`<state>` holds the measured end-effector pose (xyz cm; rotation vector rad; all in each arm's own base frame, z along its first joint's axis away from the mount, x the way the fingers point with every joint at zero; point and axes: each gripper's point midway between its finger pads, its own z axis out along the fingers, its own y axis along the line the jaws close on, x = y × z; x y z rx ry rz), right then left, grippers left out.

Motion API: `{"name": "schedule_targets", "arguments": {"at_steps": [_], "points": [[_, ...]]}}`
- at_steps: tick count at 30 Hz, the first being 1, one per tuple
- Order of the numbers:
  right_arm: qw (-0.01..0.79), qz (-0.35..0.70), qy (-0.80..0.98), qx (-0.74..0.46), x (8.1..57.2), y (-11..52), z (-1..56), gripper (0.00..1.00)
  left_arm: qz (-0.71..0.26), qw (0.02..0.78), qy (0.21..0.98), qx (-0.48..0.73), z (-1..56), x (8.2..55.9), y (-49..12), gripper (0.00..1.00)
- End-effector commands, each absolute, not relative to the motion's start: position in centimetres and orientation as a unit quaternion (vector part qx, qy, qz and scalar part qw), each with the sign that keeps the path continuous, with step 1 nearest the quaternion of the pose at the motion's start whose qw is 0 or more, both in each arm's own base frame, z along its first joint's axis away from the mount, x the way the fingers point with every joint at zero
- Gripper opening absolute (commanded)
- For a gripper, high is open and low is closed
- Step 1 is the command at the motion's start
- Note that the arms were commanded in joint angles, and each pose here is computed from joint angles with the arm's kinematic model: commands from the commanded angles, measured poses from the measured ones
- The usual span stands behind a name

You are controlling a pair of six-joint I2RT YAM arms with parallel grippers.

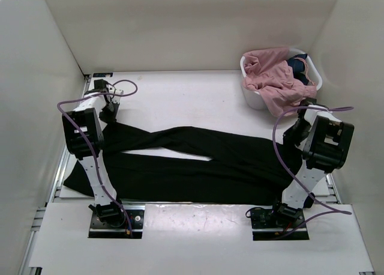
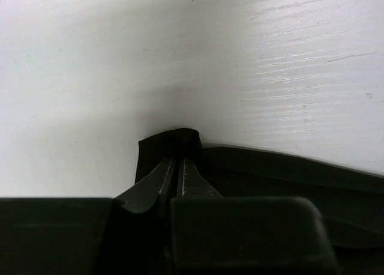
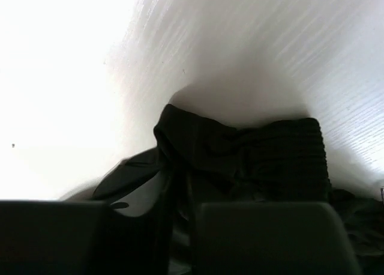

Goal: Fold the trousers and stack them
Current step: Fold the trousers

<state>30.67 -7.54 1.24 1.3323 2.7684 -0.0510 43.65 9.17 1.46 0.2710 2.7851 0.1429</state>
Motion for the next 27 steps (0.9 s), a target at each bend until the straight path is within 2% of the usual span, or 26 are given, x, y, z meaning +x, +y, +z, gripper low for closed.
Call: {"name": "schedule_targets", "arguments": {"at_steps": [1, 3, 7, 10, 12, 16, 18, 23, 27], "points": [[0.028, -0.054, 0.900, 0.431, 30.5, -8.4, 1.2, 0.09, 0.041, 0.161, 0.981, 0.102, 1.9, 43.4, 9.0, 0.15], [0.059, -0.079, 0.903, 0.418, 31.9, -9.6, 3.3, 0.01, 0.065, 0.198, 0.973, 0.100, 4.7, 45.6, 10.3, 0.15], [0.136, -0.089, 0.903, 0.397, 34.2, -10.8, 8.4, 0.00, 0.145, 0.311, 0.936, 0.081, 14.9, 51.1, 14.4, 0.15], [0.180, -0.102, 0.898, 0.388, 33.7, -11.4, 11.6, 0.00, 0.177, 0.348, 0.917, 0.077, 19.5, 51.4, 15.7, 0.15], [0.218, -0.103, 0.890, 0.386, 33.1, -11.5, 13.6, 0.00, 0.191, 0.360, 0.910, 0.073, 21.7, 50.0, 16.1, 0.15], [0.217, -0.105, 0.894, 0.377, 29.6, -10.6, 12.9, 0.00, 0.192, 0.336, 0.919, 0.073, 21.2, 45.1, 15.7, 0.15], [0.241, -0.106, 0.887, 0.379, 28.8, -10.6, 13.7, 0.00, 0.197, 0.320, 0.925, 0.059, 20.6, 41.9, 16.4, 0.15], [0.261, -0.102, 0.882, 0.380, 27.1, -10.1, 14.5, 0.00, 0.212, 0.309, 0.926, 0.045, 20.2, 37.4, 17.5, 0.15], [0.259, -0.081, 0.877, 0.397, 24.7, -8.7, 15.1, 0.00, 0.250, 0.325, 0.912, 0.034, 23.1, 33.6, 19.0, 0.15]]}}
